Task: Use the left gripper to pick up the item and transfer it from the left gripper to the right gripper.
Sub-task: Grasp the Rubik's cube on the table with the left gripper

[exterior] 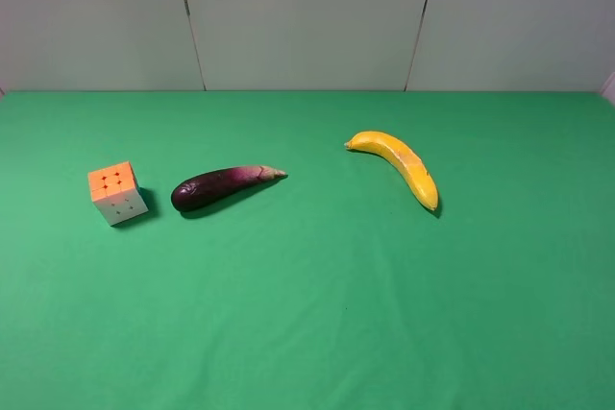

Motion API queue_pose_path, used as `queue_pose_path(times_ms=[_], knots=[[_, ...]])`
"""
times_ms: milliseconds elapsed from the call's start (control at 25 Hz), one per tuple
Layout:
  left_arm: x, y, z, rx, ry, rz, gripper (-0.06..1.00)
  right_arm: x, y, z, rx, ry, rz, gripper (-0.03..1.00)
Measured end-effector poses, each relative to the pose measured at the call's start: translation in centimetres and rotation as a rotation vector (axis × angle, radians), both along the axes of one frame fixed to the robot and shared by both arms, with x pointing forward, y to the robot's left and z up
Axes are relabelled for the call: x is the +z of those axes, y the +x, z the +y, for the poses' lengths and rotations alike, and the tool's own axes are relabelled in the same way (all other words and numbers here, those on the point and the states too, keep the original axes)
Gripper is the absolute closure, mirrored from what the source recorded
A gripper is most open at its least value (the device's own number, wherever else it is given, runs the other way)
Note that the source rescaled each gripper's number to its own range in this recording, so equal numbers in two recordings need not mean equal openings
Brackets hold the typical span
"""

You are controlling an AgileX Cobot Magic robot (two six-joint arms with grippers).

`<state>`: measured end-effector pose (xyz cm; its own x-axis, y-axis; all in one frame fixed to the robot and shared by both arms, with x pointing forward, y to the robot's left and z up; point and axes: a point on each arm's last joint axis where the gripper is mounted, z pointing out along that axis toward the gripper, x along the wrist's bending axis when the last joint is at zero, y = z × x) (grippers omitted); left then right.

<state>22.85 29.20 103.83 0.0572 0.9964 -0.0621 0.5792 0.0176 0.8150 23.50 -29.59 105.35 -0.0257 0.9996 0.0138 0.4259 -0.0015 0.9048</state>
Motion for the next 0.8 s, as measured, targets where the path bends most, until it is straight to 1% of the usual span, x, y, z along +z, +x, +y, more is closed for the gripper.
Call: queue_pose_path(times_ms=[800], knots=[[0.0,0.0,0.0,0.0,0.0,0.0,-0.05,0.0,0.0,0.0,0.0,0.0,0.0,-0.03]])
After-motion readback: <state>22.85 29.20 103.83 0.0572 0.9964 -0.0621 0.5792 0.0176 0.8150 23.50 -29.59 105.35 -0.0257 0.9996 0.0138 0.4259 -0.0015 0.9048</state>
